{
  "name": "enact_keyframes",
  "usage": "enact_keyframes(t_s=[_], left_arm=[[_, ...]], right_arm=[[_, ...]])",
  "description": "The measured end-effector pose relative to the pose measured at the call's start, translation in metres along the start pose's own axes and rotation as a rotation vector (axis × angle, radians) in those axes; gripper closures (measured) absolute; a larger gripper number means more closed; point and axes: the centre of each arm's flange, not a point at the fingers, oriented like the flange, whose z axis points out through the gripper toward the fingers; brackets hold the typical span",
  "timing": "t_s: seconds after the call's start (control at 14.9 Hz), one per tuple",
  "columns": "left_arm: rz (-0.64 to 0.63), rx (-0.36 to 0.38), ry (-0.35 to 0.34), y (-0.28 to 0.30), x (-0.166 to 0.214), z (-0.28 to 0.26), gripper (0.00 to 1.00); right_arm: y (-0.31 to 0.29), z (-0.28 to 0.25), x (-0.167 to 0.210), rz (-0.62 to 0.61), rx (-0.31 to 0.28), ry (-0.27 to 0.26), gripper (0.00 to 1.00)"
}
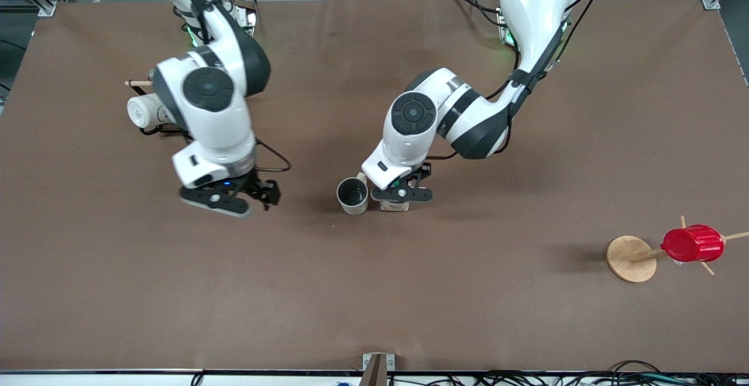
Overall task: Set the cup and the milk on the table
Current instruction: 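Set the mug down and open the right gripper, withdrawing it, then lower the milk carton beside the mug and open the left gripper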
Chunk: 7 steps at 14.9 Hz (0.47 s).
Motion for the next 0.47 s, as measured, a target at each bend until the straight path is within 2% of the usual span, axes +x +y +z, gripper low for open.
enact_keyframes(t_s=[0.13,0.2,0.47], left_arm=[[0.003,-0.002,0.007,0.001,0.000,0.001,0.54],[0.005,-0.007,0.020,0.002,0.002,0.000,0.47],[0.009,-0.020,0.076,0.003,0.009,-0.024,0.10]], right_arm=[[0.054,-0.014,0.027,-0.013,0.005,-0.017,0.00],[0.085,-0.023,0.039,-0.014,0.011,-0.030,0.00],[0.212,-0.080,0.059,0.063,0.062,-0.077,0.00]])
